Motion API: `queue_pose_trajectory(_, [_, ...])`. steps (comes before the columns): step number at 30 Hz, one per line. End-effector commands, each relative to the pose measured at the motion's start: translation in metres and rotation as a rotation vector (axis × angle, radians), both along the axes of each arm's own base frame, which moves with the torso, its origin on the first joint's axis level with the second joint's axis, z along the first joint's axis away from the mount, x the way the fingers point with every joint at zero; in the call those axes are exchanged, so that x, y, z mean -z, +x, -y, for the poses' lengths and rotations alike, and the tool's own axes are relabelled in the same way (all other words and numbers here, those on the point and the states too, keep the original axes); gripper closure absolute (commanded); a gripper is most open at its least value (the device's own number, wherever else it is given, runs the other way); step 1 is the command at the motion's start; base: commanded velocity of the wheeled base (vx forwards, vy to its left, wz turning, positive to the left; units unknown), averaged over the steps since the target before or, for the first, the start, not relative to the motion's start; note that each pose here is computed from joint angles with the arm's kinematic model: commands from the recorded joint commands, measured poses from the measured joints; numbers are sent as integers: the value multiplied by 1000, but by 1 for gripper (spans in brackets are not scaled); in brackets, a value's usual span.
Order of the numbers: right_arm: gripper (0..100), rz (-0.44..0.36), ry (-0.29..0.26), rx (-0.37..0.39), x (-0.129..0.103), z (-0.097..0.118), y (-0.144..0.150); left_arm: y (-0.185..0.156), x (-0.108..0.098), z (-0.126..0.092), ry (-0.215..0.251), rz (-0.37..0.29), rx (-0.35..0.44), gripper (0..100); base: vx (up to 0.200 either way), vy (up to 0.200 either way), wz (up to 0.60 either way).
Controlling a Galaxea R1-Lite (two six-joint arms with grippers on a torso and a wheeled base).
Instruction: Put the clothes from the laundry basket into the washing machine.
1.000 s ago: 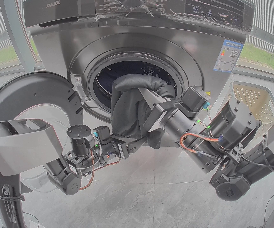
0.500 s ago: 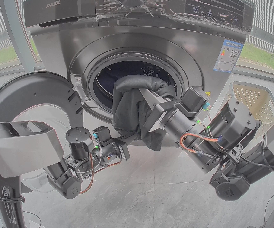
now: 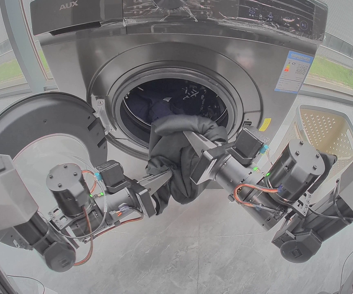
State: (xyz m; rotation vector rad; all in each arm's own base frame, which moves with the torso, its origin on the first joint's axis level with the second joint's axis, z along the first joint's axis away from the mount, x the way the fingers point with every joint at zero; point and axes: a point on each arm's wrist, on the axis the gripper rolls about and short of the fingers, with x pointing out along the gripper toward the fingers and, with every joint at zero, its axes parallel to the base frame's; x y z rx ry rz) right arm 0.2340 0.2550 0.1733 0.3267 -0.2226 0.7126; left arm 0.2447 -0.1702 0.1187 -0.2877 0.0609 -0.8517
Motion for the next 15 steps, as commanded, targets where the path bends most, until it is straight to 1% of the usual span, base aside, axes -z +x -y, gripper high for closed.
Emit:
queue_pose_trajectory(1, [100,-58,-63,-20,22,-1,-6,-39,-38,-17,-66,88,37,100,0,0,0])
queue_pose_trajectory(5, [100,-91,-107,-47,36,-3,-14,-38,-41,-18,-75,101,30,100,0,0,0])
queue_pose_trajectory(8, [100,-100,-118,-53,41,-6,-15,-37,-41,-17,-76,101,30,100,0,0,0])
queue_pose_trajectory(9, [0,-97,-108,-52,41,-8,-13,-37,-42,-17,-78,103,30,100,0,0,0])
queue_pose_trajectory(10, [0,-92,-104,-54,41,-8,-13,-36,-42,-16,-79,102,27,100,0,0,0])
queue_pose_trajectory(15, [0,-129,-145,-53,52,-2,-18,-26,-46,-14,-96,118,0,100,0,0,0])
